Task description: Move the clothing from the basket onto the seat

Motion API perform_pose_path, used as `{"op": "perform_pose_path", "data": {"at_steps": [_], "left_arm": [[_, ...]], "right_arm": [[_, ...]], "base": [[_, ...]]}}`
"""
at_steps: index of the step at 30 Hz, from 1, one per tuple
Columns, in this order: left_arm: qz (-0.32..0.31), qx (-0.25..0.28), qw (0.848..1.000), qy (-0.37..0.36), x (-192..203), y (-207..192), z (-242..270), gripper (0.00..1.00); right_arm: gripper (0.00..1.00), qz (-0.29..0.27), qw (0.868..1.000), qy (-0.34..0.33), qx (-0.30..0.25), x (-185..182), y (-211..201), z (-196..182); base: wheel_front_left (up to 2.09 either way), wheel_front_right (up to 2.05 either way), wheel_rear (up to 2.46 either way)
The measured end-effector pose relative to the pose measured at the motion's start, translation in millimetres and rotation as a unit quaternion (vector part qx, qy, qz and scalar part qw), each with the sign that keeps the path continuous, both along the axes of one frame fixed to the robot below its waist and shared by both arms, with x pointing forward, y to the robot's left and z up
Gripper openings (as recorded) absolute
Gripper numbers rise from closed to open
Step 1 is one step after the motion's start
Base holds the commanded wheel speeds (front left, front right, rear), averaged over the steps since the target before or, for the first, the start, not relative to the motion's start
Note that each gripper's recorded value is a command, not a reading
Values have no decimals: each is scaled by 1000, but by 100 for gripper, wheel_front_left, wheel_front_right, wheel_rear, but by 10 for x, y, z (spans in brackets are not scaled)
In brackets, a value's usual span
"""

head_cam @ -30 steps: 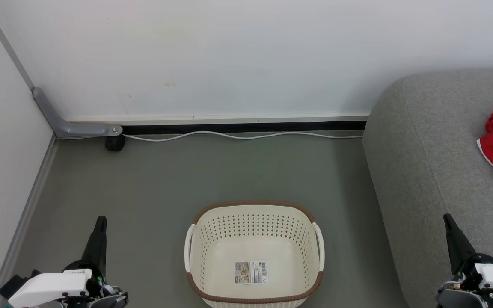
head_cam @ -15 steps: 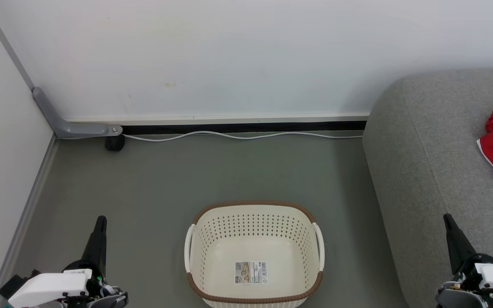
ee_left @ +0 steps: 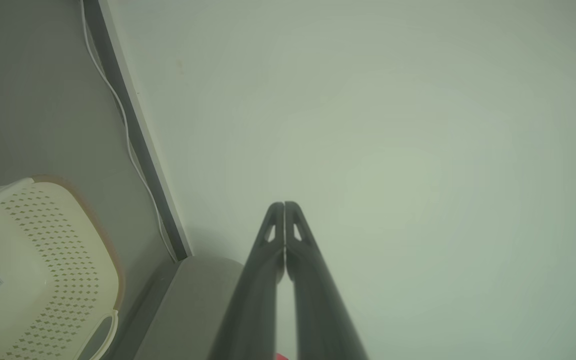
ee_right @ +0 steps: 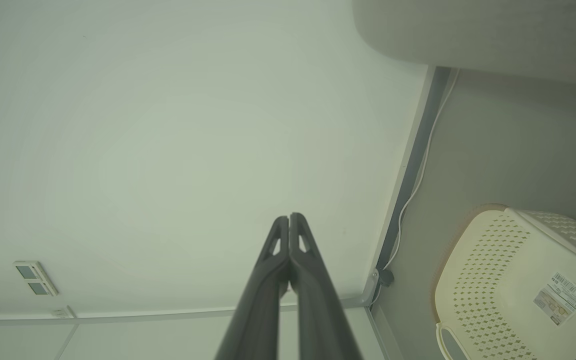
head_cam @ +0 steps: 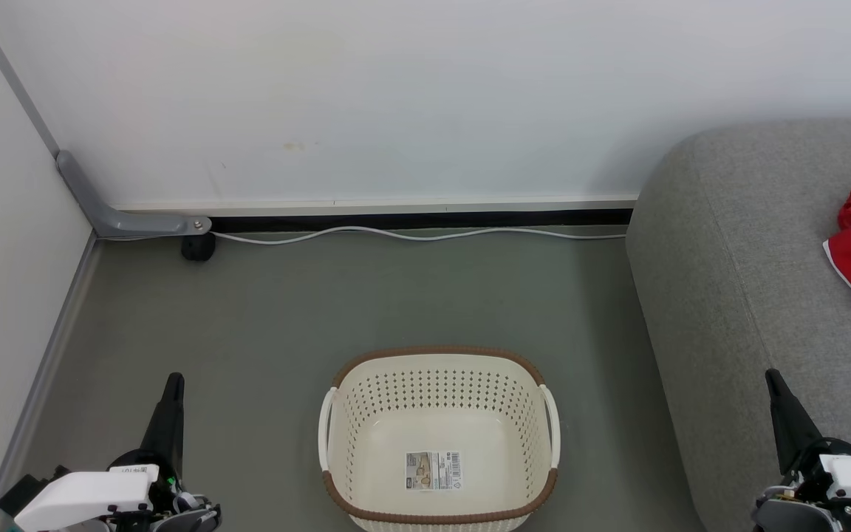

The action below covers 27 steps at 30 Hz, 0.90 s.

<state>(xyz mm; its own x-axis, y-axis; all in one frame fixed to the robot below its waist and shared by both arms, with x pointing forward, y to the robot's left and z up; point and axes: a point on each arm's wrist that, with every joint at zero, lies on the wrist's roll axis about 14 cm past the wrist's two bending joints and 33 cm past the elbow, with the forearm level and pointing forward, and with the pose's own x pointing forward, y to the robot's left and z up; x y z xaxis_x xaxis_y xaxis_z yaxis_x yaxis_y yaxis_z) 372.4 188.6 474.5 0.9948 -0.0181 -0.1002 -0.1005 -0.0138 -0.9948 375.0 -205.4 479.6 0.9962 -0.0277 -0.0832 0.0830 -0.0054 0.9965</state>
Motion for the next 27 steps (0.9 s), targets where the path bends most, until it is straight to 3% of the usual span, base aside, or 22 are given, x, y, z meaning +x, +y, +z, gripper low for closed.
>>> {"op": "perform_pose_path", "data": {"at_steps": [27], "left_arm": [[0,0,1000,0,0,0,1,0]], "right_arm": [[0,0,1000,0,0,1,1,1]], "base": [[0,0,0]]}}
